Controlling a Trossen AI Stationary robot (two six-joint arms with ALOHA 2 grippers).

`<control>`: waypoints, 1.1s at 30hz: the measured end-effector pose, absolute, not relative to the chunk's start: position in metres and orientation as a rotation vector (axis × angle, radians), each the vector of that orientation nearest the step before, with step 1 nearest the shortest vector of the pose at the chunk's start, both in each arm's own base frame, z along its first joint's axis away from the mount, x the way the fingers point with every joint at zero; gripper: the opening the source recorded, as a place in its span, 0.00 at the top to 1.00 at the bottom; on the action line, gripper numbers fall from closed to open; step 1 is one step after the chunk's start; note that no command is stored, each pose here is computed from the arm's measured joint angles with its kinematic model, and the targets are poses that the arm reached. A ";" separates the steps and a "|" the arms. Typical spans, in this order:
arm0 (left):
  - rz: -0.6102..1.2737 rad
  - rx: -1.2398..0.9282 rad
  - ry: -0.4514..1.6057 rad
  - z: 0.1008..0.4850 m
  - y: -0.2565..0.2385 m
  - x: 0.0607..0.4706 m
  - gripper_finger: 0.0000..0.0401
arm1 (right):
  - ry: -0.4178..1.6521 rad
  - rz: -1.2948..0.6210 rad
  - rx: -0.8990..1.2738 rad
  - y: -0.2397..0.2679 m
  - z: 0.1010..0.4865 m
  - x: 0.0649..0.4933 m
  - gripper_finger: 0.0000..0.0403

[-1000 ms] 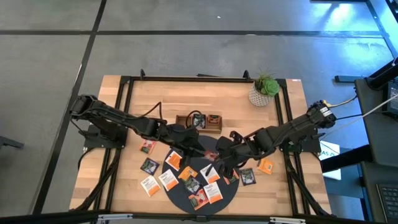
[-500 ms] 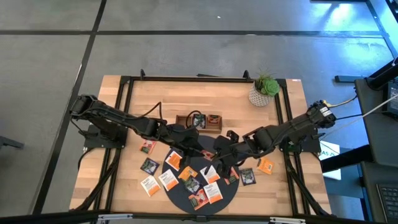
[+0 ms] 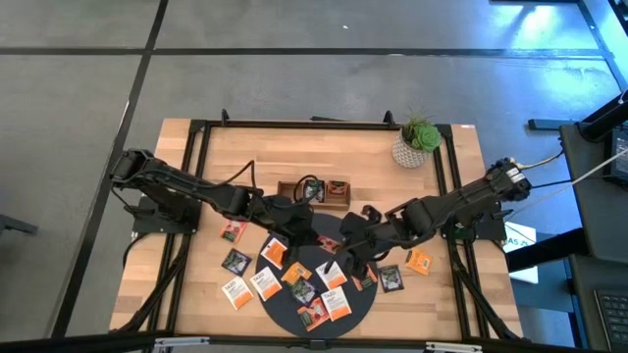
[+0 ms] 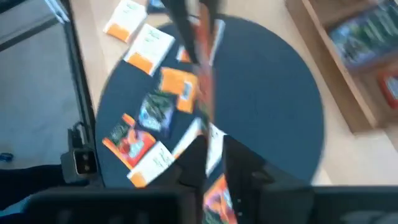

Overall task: Pick & Place Tea
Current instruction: Put the orange tea bag into the right of the wooden organizer

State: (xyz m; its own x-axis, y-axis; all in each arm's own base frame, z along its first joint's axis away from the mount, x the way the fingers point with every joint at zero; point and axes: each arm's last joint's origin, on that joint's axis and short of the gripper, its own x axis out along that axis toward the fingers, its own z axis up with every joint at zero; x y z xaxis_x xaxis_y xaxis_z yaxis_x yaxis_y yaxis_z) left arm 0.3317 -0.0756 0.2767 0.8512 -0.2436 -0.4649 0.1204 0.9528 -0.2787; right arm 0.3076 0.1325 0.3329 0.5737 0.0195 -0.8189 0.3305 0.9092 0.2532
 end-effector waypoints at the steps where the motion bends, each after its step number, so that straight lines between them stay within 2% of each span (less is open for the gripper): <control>1: -0.203 -0.248 0.515 0.277 -0.075 0.330 0.97 | 0.949 -0.216 0.397 0.131 0.337 0.301 0.79; 5: -0.194 -0.298 0.426 0.279 -0.072 0.317 0.97 | 0.846 -0.384 0.303 0.134 0.353 0.270 0.69; 11: -0.150 -0.389 -0.043 0.289 -0.064 0.299 0.97 | 0.627 -0.436 0.235 0.154 0.366 0.251 0.65; 13: -0.140 -0.402 -0.119 0.284 -0.063 0.295 0.97 | 0.591 -0.420 0.211 0.159 0.367 0.254 0.65; 22: -0.142 -0.344 -0.163 0.273 -0.072 0.298 0.97 | 0.489 -0.306 0.177 0.159 0.377 0.278 0.64; 33: -0.142 -0.294 -0.208 0.277 -0.073 0.297 0.97 | 0.437 -0.329 0.197 0.149 0.382 0.288 0.64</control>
State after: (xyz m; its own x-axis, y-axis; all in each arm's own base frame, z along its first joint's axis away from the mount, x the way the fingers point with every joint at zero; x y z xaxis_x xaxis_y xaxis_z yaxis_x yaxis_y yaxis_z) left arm 0.2972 -0.0730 0.2770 0.9686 -0.1088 0.2235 0.1691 0.9474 -0.2719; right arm 0.2877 0.1491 0.3822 0.8543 -0.2690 -0.4447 0.3528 0.9285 0.1161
